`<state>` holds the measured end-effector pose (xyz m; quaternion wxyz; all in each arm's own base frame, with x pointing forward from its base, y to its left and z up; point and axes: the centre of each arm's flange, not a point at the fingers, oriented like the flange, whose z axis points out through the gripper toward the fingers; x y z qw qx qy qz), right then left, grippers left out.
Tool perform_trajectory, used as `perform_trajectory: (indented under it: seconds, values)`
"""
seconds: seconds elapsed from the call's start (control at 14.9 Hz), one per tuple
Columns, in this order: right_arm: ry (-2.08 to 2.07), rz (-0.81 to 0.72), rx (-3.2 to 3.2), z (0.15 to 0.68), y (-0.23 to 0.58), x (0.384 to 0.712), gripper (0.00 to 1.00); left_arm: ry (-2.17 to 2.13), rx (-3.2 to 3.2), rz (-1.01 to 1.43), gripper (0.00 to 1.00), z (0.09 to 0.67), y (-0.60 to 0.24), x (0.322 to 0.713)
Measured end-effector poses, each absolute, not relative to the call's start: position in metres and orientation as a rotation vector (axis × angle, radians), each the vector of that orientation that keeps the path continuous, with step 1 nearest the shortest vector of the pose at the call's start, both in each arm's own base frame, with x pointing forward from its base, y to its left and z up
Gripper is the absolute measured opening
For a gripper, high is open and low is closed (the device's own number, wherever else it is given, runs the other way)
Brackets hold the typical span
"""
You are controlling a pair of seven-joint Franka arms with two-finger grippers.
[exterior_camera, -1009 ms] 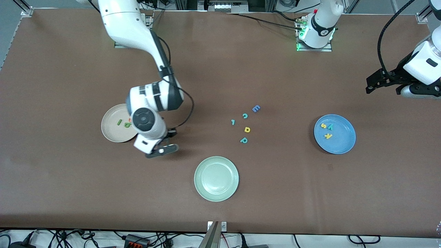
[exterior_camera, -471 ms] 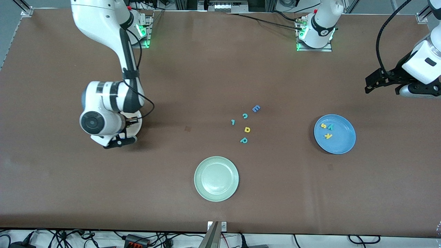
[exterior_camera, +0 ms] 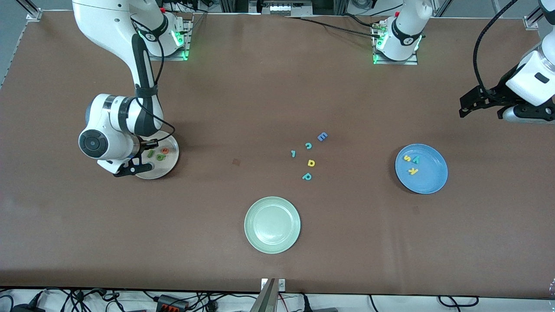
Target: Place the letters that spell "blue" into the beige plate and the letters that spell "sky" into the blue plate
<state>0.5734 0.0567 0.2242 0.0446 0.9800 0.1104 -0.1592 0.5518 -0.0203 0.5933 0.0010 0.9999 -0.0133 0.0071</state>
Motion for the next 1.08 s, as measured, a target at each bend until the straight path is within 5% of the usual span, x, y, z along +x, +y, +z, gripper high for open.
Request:
perform_trajectory:
  seconds: [0.34,0.81,1.08]
  values:
    - [0.307,-0.409,3.025,0.256,0.064,0.591,0.98,-0.042,3.139,0.022,1.0,0.593,-0.02,0.552]
    - [0.112,-0.269,3.092,0.437,0.071,0.642,1.0,-0.042,3.139,0.022,1.0,0.593,-0.02,0.552]
    - [0.1,-0.19,3.092,0.467,0.074,0.65,1.0,-0.042,3.139,0.022,1.0,0.593,-0.02,0.552]
